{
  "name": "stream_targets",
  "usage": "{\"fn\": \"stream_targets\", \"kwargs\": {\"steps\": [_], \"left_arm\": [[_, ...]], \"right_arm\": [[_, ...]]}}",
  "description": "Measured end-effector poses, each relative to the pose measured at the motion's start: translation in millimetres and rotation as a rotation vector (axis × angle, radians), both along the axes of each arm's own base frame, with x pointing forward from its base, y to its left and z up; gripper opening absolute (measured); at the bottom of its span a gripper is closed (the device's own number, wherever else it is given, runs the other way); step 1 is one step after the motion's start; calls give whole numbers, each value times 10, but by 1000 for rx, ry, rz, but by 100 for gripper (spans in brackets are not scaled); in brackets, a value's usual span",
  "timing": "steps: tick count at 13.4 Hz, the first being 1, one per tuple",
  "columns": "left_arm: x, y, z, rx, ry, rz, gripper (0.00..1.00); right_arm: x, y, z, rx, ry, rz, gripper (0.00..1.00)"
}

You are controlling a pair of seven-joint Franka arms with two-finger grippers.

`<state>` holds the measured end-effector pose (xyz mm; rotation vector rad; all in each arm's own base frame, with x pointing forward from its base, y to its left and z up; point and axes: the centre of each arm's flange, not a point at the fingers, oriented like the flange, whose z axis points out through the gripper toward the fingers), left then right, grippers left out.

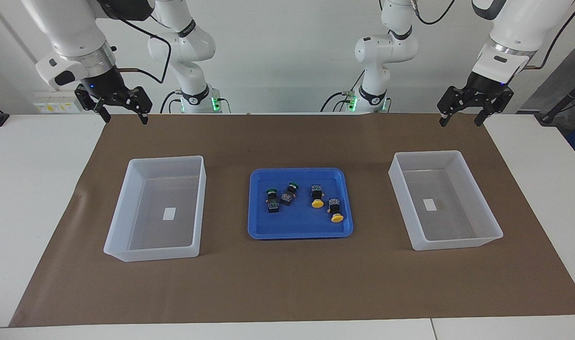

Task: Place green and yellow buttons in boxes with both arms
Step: 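Move the left gripper from rest toward the blue tray, then lower the left gripper onto a yellow-capped button and grasp it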

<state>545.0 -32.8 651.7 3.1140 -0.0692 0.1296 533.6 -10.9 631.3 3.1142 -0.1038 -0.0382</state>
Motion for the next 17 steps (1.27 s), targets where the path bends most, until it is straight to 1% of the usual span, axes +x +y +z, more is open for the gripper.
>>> {"fn": "stream_targets", "kwargs": {"steps": [2, 5, 6, 10, 11, 12, 14, 17], "left_arm": [[-8, 5, -8, 0, 7, 3, 100], [-79, 33, -45, 3, 64, 7, 100], [-96, 29, -42, 4, 71, 6, 100], [-112, -13, -24, 5, 69, -1, 100], [-108, -17, -20, 4, 65, -2, 100], [-92, -43, -21, 3, 50, -6, 100], [-47, -282, -169, 1, -3, -47, 100], [-87, -764, -493, 1, -16, -127, 100]], "right_arm": [[0, 0, 0, 0, 0, 0, 100], [0, 0, 0, 0, 0, 0, 100], [1, 0, 0, 0, -1, 0, 100], [5, 0, -1, 0, -4, 0, 100], [5, 0, -1, 0, -4, 0, 100], [5, 0, -1, 0, -4, 0, 100], [5, 0, -2, 0, -4, 0, 100], [1, 0, 2, 0, -3, 0, 100]]}}
